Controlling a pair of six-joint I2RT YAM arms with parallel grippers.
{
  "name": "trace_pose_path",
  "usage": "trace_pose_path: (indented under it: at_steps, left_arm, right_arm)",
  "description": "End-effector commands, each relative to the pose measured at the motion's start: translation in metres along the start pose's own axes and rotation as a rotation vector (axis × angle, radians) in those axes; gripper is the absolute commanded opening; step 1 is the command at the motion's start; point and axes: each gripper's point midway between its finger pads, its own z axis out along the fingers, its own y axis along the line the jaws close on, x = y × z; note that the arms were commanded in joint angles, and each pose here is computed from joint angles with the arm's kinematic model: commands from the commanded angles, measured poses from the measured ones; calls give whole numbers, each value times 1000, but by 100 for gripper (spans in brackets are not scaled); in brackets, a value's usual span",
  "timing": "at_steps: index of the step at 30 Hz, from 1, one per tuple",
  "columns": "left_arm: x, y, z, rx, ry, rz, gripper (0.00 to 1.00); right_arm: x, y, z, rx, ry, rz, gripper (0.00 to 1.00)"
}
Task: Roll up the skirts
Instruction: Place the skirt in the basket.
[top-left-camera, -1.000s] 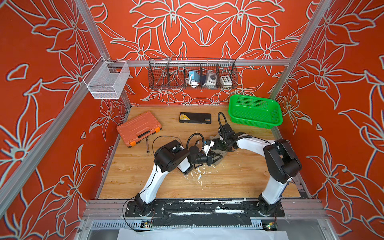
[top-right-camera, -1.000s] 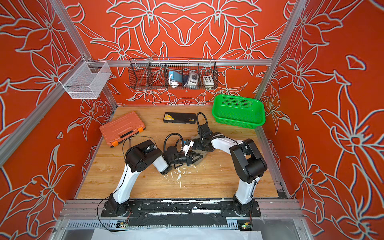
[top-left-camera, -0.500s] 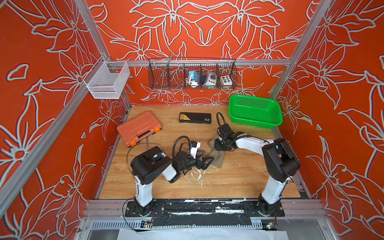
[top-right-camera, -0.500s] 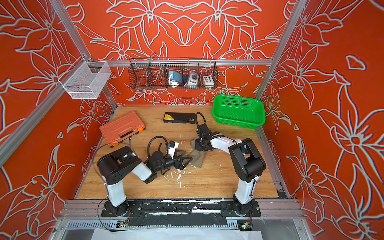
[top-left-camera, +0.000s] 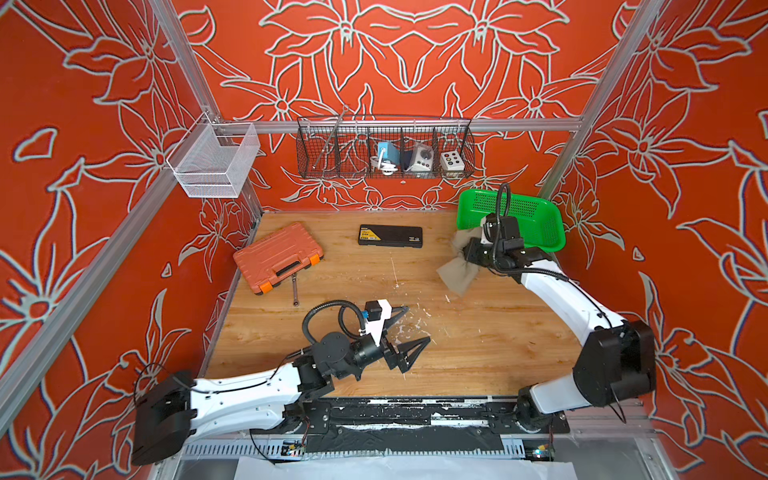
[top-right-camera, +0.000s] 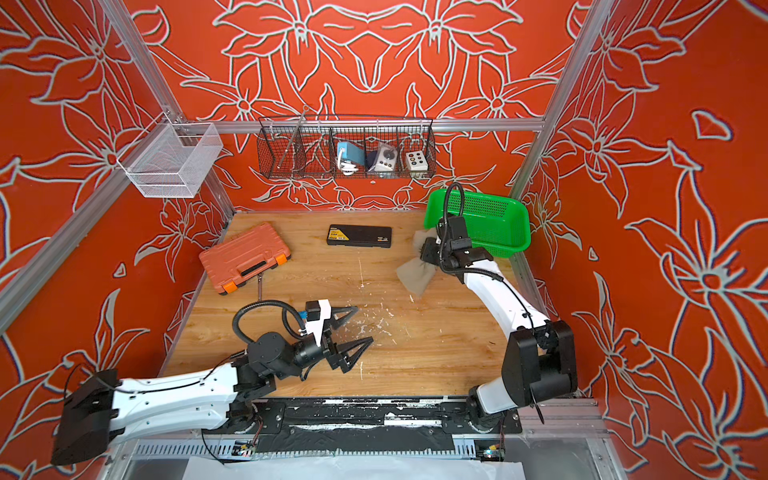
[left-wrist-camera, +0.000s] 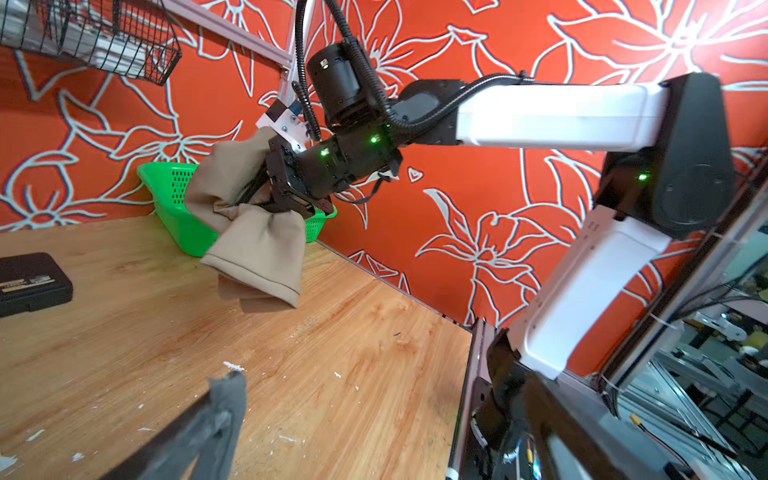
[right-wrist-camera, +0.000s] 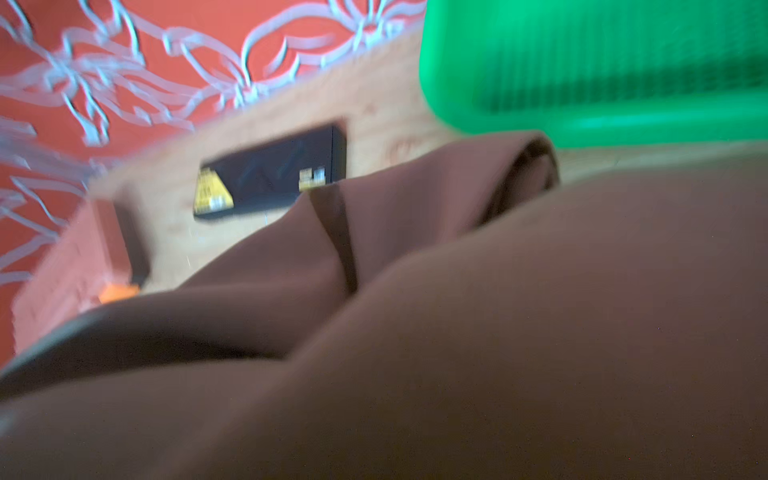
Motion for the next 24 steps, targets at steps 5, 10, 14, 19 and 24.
trace_pose_path:
  at_steps: [5, 10, 14, 19, 24]
  left_arm:
    - [10, 6, -36, -64, 137, 44, 97]
    - [19, 9, -47, -77, 191, 47, 98]
    - [25, 13, -48, -97, 227, 51, 99]
    - [40, 18, -42, -117, 271, 52, 99]
    - [57, 20, -31, -115, 324, 49, 99]
  right_arm:
    - [-97, 0, 25, -155, -256, 69, 0]
    - [-142, -10, 62, -199, -306, -7, 0]
    - [-177, -27, 83, -169, -349, -73, 0]
    - [-216, -53, 98, -81, -406, -167, 0]
    - [-230, -70, 123, -3, -357, -286, 0]
